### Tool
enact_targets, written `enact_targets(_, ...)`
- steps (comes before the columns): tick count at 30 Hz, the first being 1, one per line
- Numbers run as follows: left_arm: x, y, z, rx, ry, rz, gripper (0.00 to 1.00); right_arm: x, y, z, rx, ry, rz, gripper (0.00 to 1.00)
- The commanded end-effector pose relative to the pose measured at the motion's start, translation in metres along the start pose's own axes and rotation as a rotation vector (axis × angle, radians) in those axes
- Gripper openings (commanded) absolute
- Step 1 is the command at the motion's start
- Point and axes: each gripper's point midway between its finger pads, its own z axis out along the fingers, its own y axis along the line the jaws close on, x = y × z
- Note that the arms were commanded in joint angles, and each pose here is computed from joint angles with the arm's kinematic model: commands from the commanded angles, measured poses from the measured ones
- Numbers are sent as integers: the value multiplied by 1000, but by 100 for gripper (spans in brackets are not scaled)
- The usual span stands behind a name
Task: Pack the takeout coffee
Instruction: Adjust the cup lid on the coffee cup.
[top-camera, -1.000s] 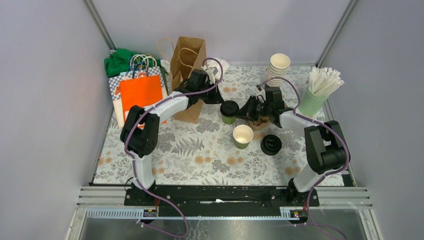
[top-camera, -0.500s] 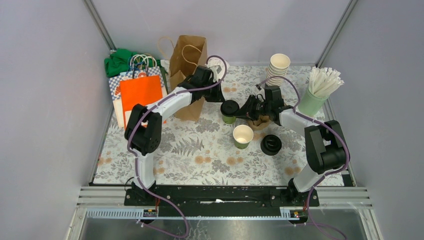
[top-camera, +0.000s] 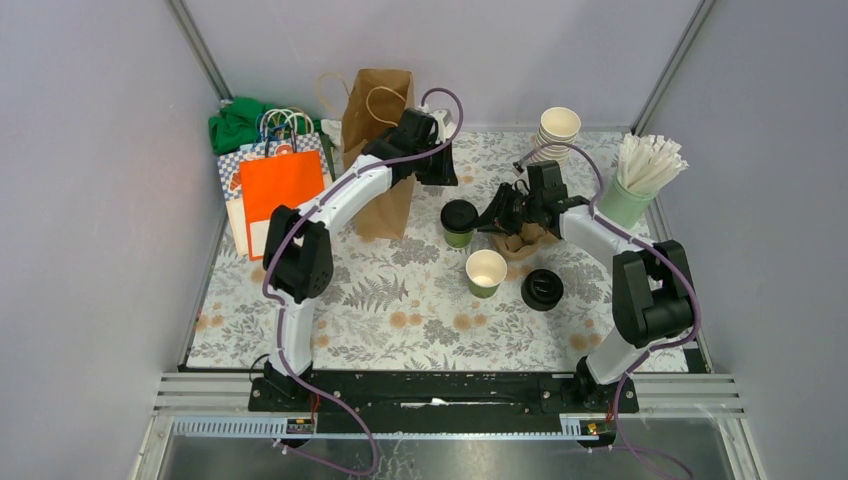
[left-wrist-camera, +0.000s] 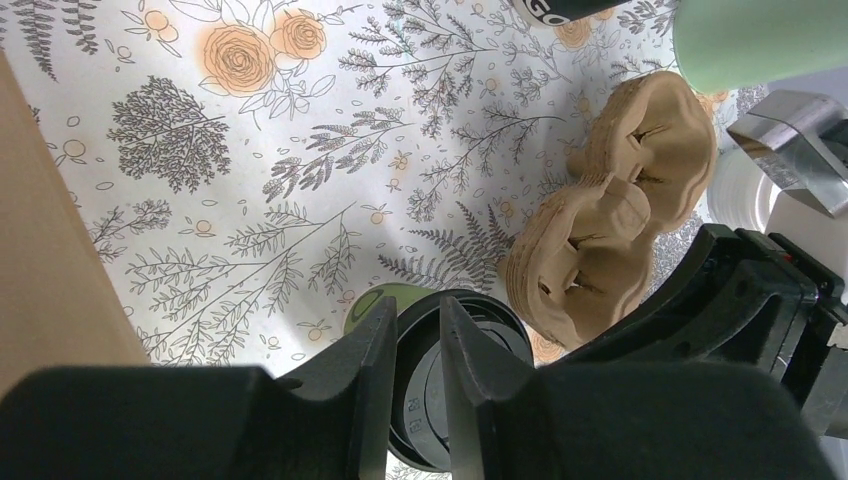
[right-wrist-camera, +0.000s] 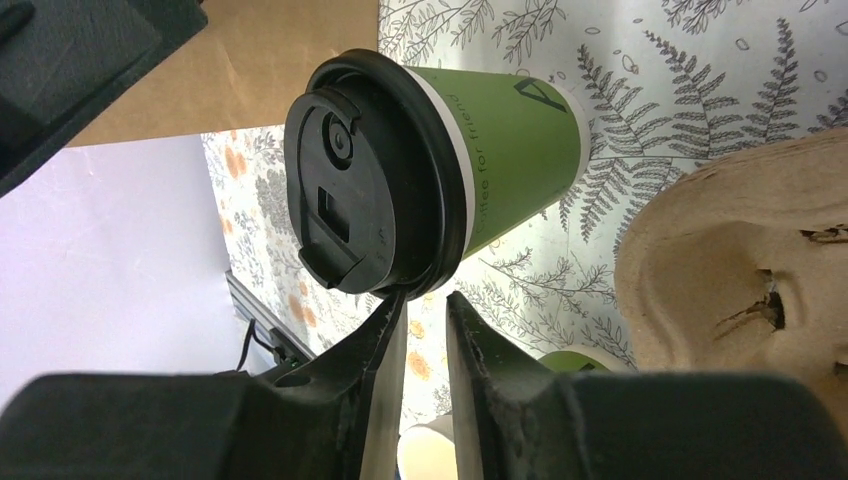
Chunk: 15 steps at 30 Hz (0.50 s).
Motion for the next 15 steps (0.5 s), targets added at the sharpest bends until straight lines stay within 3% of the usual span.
enact_targets(1, -37, -21, -37, 19, -109, 43, 28, -15, 17, -13, 10, -44, -64, 31)
enact_targets(4, -38, -32, -53, 52, -120, 55, 29, -26, 22, -23, 36, -89, -97, 36)
enact_targets(15, 6, -75, -118, 128, -190, 142, 31, -33, 43, -74, 24, -231, -233, 41)
